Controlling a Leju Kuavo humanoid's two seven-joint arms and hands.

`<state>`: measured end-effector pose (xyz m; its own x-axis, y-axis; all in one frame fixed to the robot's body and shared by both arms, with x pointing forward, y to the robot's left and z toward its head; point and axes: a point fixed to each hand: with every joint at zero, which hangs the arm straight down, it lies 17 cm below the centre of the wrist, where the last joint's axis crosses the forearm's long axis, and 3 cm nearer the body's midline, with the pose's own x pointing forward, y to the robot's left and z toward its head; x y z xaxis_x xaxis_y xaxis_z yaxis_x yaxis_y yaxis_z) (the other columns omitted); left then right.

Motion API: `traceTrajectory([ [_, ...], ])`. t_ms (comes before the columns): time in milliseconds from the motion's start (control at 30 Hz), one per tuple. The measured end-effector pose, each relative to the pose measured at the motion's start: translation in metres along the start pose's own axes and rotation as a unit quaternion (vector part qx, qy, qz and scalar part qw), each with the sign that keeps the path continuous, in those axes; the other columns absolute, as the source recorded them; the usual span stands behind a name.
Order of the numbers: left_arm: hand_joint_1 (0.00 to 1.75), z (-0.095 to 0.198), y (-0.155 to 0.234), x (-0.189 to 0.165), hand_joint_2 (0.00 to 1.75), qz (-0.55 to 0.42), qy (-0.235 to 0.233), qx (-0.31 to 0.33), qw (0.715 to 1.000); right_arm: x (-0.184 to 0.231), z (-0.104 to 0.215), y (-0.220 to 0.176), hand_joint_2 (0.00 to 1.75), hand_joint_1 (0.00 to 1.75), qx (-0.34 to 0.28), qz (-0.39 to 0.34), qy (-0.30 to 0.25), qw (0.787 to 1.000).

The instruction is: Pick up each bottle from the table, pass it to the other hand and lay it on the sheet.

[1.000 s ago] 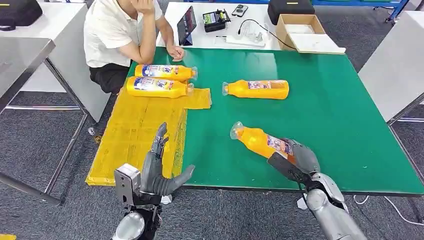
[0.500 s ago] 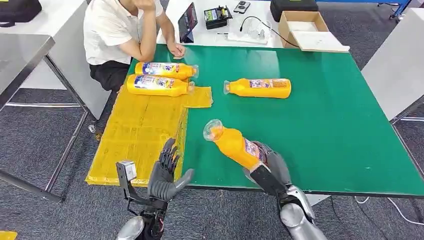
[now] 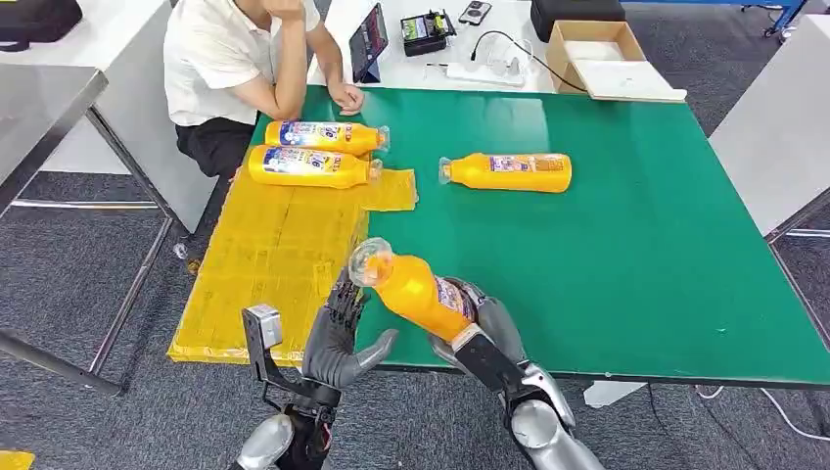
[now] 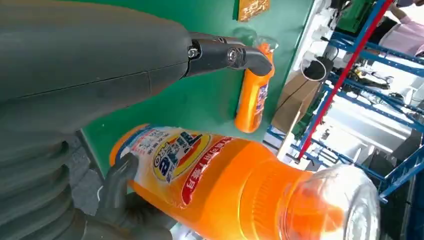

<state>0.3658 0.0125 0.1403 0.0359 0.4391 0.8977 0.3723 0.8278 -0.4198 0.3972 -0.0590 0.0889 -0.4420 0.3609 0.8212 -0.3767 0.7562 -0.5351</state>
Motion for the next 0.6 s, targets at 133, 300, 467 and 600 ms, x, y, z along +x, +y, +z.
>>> traceTrajectory([
  [133,0.00,-0.001,-0.005,0.008,1.75,-0.024,-0.026,-0.012,0.999,0.011,-0.002,0.009,1.75,1.75,0.013,-0.017,-0.014,1.000],
  [300,0.00,0.003,-0.030,0.014,1.75,-0.073,-0.053,-0.054,0.994,0.027,-0.006,0.027,1.75,1.75,0.055,-0.042,-0.035,0.997],
  [467,0.00,0.002,-0.036,0.011,1.75,-0.036,-0.036,-0.066,0.996,0.039,0.002,0.050,1.75,1.75,0.101,-0.055,-0.061,0.991],
  [600,0.00,0.004,-0.042,0.009,1.75,-0.007,-0.028,-0.085,0.996,0.045,0.002,0.058,1.75,1.75,0.123,-0.055,-0.073,0.988],
])
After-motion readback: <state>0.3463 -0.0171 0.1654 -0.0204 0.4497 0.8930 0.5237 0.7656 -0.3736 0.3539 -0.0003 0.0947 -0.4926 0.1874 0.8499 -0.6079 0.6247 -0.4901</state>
